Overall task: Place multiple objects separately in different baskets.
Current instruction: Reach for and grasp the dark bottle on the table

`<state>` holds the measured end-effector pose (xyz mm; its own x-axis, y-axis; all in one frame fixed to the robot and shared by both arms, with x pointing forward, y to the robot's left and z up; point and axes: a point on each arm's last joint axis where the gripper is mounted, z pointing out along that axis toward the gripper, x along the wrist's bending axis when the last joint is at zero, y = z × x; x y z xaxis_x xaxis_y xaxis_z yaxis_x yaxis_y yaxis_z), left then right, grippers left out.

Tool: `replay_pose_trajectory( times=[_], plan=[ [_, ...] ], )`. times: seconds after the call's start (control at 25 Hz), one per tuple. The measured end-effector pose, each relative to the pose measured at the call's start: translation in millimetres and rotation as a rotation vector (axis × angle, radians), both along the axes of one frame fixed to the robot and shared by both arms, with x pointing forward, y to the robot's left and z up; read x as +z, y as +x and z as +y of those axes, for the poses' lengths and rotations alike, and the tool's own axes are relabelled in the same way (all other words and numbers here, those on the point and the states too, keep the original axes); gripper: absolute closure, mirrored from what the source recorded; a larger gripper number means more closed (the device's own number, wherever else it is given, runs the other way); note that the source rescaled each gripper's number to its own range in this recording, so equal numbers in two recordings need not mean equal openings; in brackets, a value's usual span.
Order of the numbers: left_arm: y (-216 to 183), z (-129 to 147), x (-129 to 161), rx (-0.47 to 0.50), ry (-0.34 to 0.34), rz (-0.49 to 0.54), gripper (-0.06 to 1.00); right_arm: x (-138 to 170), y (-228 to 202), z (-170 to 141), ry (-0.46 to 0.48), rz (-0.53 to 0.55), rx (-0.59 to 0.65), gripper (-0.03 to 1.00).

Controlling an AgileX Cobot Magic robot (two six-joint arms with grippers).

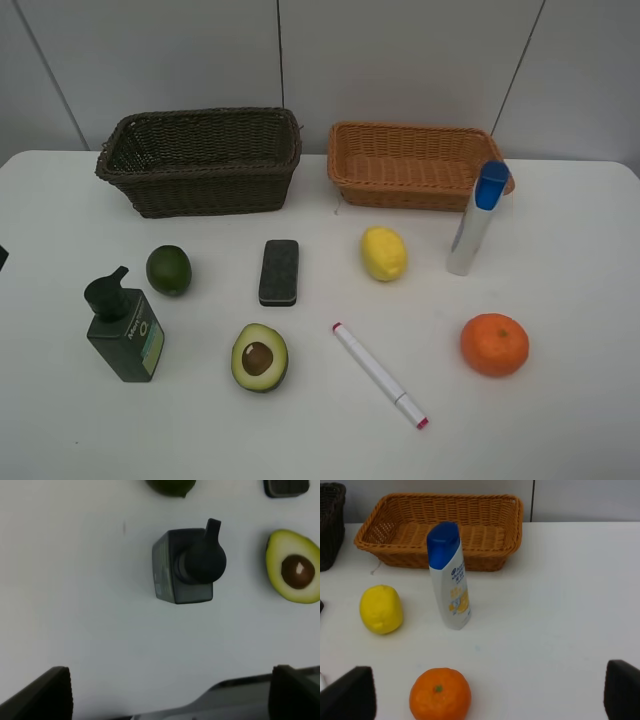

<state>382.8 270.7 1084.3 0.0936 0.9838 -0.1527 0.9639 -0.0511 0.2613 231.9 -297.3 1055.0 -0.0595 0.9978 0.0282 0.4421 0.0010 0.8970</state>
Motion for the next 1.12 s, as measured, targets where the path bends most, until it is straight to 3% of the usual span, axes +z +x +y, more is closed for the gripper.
replay_pose_trajectory(
  times=[0.24,0.48,0.6,0.8,1.12],
  plan=[
    [53,-15,-24,0.009,-0.075,0.210,-0.06,0,0,0,0.000,0.000,0.000,-0.03],
    [63,-34,-42,-0.047,-0.059,0.306,-0.06,0,0,0,0.000,0.000,0.000,-0.03],
    [59,-56,-48,-0.094,-0.012,0.325,-0.06,0,0,0,0.000,0.000,0.000,-0.03],
    [58,-74,-60,-0.097,0.144,0.328,-0.06,0,0,0,0.000,0.000,0.000,-0.03],
    [67,-77,-77,-0.079,0.211,0.351,-0.06,0,0,0,0.000,0.000,0.000,-0.03]
  ],
)
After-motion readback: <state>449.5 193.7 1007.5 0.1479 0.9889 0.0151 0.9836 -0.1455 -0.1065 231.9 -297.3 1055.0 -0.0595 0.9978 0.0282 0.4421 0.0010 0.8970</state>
